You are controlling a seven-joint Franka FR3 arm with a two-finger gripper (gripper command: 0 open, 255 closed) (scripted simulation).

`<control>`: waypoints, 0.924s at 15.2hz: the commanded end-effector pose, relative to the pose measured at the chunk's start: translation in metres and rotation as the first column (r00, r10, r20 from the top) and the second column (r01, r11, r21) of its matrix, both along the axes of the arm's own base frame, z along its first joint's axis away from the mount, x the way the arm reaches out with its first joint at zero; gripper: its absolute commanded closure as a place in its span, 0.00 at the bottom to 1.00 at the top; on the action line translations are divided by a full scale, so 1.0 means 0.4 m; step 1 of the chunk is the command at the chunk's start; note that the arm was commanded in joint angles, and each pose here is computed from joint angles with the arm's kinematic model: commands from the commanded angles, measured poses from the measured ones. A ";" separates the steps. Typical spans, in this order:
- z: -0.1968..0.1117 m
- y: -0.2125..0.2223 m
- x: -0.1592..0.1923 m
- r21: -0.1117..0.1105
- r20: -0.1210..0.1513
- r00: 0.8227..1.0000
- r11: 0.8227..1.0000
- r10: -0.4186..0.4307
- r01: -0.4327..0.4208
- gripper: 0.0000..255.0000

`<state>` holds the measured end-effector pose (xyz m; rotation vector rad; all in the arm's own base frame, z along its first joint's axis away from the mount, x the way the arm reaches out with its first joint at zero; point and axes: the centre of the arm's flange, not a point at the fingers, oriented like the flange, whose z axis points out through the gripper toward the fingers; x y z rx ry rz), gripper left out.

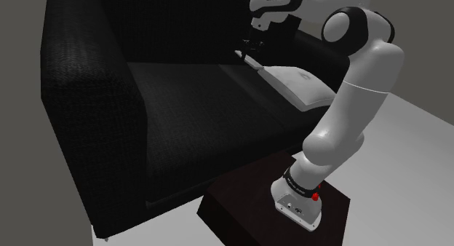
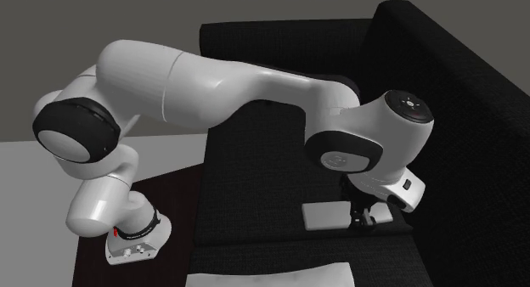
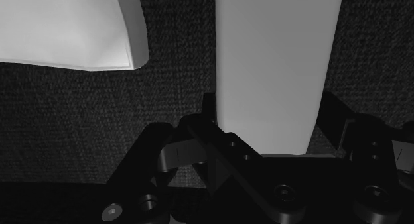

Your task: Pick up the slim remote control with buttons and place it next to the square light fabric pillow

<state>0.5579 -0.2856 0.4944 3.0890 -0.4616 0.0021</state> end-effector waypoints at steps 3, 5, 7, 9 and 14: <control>-0.051 0.000 0.000 0.000 0.001 1.000 1.000 0.000 0.000 1.00; -0.077 0.000 0.000 0.000 0.001 1.000 1.000 0.000 0.000 1.00; -0.104 0.000 0.000 0.000 0.001 1.000 1.000 0.000 0.000 1.00; -0.130 0.000 0.000 0.000 0.001 1.000 1.000 0.000 0.000 1.00; -0.196 0.000 0.000 0.000 0.001 1.000 1.000 0.000 0.000 1.00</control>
